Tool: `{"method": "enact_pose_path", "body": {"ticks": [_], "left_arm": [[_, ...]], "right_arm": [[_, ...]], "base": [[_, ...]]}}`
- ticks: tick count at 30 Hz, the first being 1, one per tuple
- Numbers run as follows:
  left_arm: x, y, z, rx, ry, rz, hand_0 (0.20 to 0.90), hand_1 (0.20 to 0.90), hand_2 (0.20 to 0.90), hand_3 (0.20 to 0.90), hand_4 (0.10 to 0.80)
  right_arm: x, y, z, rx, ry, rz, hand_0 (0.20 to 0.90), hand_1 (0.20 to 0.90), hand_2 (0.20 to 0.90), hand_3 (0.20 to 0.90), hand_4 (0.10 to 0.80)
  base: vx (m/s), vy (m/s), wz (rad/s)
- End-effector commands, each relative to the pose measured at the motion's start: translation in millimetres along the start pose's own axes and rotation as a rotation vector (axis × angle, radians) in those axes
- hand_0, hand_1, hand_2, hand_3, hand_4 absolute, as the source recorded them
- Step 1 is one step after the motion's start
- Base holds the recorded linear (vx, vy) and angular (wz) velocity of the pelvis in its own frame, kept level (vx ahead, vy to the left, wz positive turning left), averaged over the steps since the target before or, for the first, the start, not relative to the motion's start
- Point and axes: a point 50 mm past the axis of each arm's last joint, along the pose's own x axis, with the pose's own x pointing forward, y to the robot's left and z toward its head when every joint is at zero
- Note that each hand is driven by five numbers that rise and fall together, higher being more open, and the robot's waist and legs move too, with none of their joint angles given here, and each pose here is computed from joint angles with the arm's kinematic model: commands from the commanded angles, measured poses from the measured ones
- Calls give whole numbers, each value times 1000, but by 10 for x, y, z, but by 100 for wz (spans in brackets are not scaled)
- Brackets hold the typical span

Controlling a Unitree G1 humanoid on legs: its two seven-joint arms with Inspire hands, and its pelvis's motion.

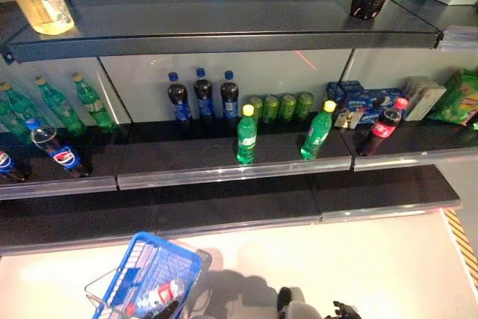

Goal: Pick up the drink and place into the basket.

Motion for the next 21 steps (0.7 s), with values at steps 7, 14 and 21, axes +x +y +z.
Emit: {"method": "enact_pose_path", "body": {"ticks": [7, 14, 21], "left_arm": [[-12, -38, 277, -103, -194, -59, 300, 300, 300, 200, 100], [13, 81, 235, -76, -182, 4, 300, 300, 300, 200, 100], [4, -266, 633, -144, -262, -117, 300, 300, 300, 200, 100]], "right_arm": [[17, 92, 234, -51, -102, 86, 900, 900, 900, 900, 800], [8, 215, 380, 93, -140, 66, 900, 900, 900, 900, 800], [-46, 324, 501, 27, -199, 118, 900, 900, 900, 900, 800]], "base": [[249, -278, -15], [228, -9, -13], [105, -114, 21]]}}
